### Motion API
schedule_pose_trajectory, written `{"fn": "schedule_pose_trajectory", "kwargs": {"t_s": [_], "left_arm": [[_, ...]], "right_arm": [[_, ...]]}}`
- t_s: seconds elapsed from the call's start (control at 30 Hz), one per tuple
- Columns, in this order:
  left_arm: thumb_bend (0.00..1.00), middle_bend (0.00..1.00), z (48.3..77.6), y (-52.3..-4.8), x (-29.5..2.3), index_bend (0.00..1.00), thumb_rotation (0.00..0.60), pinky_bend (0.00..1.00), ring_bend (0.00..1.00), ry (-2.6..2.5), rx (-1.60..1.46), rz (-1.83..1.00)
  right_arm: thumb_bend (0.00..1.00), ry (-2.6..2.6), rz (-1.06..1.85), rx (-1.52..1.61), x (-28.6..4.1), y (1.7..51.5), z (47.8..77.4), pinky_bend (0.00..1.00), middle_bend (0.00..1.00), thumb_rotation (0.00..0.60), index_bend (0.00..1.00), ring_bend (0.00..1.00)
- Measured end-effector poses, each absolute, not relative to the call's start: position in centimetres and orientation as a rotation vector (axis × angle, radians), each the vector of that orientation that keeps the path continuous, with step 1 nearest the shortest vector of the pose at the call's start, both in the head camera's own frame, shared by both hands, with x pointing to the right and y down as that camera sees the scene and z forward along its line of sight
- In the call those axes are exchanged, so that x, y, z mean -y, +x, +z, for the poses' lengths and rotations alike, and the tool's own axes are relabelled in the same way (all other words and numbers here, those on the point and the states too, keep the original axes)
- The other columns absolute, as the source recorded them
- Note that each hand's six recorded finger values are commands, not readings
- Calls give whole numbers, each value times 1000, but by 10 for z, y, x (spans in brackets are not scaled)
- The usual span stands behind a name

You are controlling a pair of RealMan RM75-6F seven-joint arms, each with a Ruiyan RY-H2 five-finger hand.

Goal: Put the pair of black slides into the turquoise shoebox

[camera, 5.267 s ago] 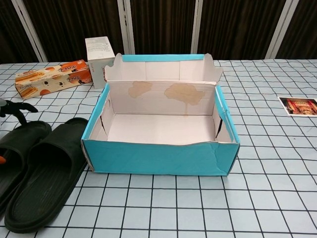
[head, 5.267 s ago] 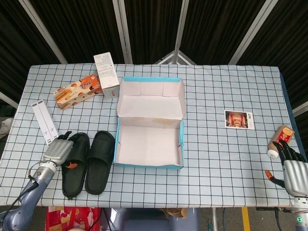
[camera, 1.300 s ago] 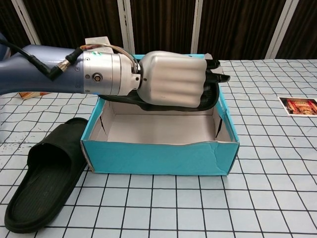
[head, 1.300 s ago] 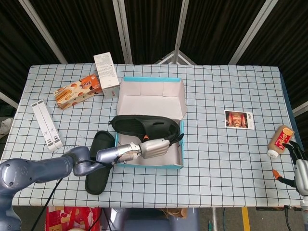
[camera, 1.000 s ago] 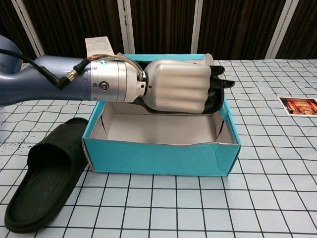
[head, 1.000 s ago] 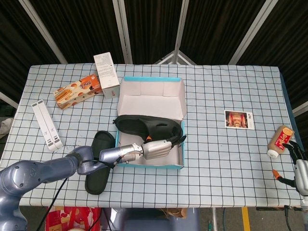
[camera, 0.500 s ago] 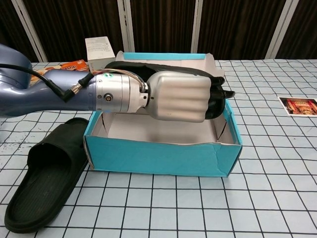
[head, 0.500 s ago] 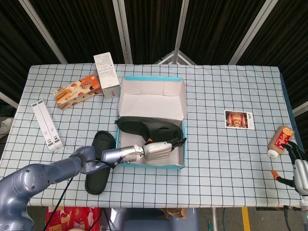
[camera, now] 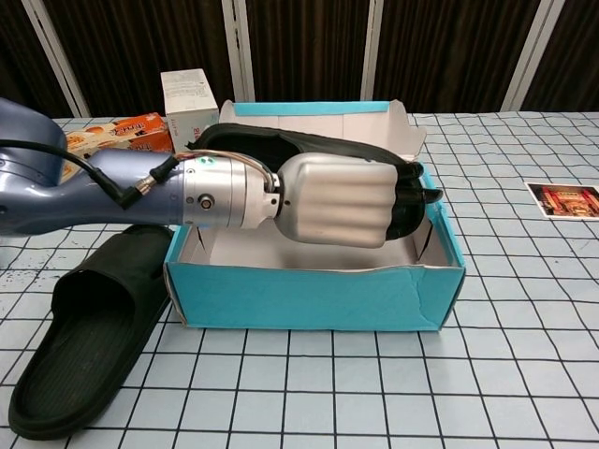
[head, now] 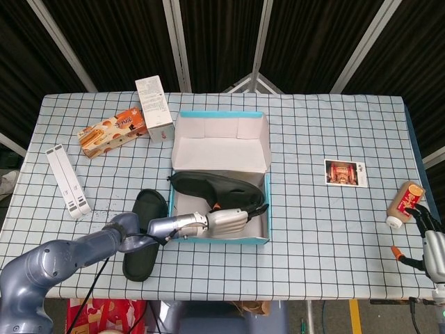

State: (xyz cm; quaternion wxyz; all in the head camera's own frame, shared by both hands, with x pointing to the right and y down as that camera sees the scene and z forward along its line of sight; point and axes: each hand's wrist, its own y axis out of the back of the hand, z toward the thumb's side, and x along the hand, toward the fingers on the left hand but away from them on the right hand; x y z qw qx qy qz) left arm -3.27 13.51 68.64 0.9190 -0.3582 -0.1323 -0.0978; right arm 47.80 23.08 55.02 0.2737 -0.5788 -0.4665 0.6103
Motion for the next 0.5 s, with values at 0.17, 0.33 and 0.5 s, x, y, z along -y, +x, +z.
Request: {"fn": "schedule_pose_trajectory", "kwargs": {"t_s": [0.17, 0.33, 0.5], "left_arm": [[470, 458, 691, -37, -133, 546, 600, 197, 62, -735, 278, -214], [470, 455, 693, -35, -129, 546, 600, 198, 62, -730, 258, -232], [470, 448, 699, -31, -124, 542, 600, 197, 62, -727, 236, -270]], "right_arm": [[233, -1561, 1642, 1246, -231, 476, 551, 271, 134, 600, 202, 226], [234, -1562, 1646, 1239, -231, 476, 552, 271, 133, 600, 202, 226], [234, -1562, 1650, 1236, -231, 476, 553, 271, 133, 600, 202, 226]]}}
